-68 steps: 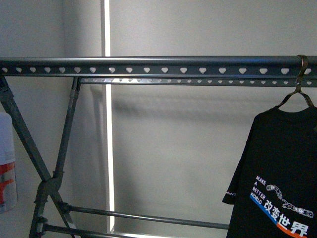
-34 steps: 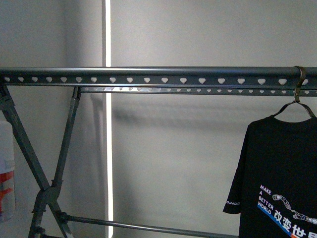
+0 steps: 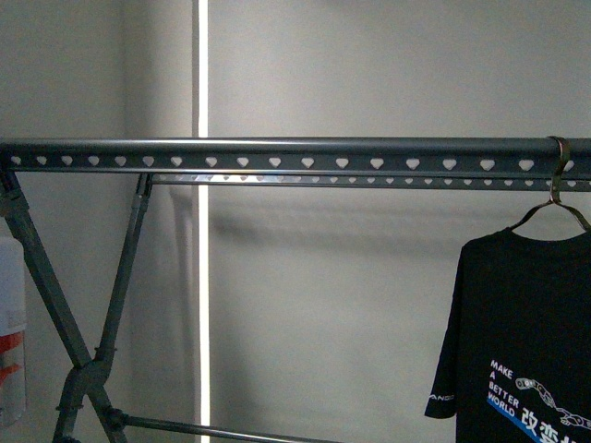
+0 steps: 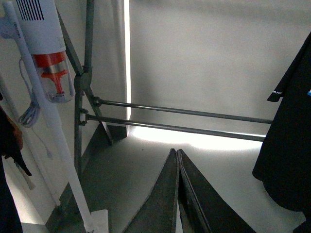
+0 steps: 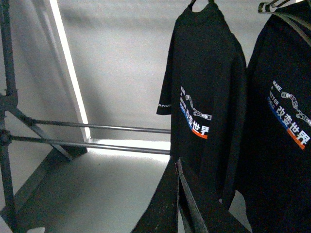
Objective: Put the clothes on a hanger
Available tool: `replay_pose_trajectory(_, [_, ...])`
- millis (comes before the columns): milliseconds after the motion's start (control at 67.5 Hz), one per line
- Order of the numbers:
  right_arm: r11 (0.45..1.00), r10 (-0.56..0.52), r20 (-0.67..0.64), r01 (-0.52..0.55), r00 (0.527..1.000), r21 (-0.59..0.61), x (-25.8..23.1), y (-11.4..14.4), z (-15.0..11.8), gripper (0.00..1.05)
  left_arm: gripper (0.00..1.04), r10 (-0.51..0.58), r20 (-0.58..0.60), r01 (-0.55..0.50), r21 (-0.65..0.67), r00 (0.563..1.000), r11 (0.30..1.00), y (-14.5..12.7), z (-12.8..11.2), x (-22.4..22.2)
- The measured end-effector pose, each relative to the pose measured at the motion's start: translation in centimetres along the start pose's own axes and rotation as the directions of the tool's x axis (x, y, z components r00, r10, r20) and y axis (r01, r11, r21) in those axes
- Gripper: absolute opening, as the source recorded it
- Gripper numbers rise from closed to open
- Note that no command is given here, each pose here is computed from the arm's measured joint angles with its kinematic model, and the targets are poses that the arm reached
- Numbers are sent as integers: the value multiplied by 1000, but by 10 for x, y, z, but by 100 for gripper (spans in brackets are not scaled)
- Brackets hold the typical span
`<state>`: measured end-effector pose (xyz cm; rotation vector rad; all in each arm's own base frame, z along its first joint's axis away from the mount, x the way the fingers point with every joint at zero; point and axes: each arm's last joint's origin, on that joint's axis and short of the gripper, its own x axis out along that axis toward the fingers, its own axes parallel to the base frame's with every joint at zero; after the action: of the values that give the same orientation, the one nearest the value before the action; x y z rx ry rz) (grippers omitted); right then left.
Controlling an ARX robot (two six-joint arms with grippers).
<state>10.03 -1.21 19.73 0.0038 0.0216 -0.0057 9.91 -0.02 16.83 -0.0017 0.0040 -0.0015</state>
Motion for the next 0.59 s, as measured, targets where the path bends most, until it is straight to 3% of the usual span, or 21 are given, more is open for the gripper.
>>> replay_pose_trajectory(59, [999, -39, 14, 39, 999, -3, -2, 4, -3, 2, 4, 0, 17, 0, 0, 1000, 1000, 0, 1, -2])
replay_pose_trajectory(163, [1000, 12, 24, -12, 1000, -5, -3, 12, -6, 2, 4, 0, 21, 0, 0, 1000, 1000, 0, 1, -2])
replay_pose_trajectory(593, [1000, 7, 18, -6, 1000, -5, -2, 12, -22, 2, 4, 1, 21, -1, 0, 1000, 1000, 0, 1, -2])
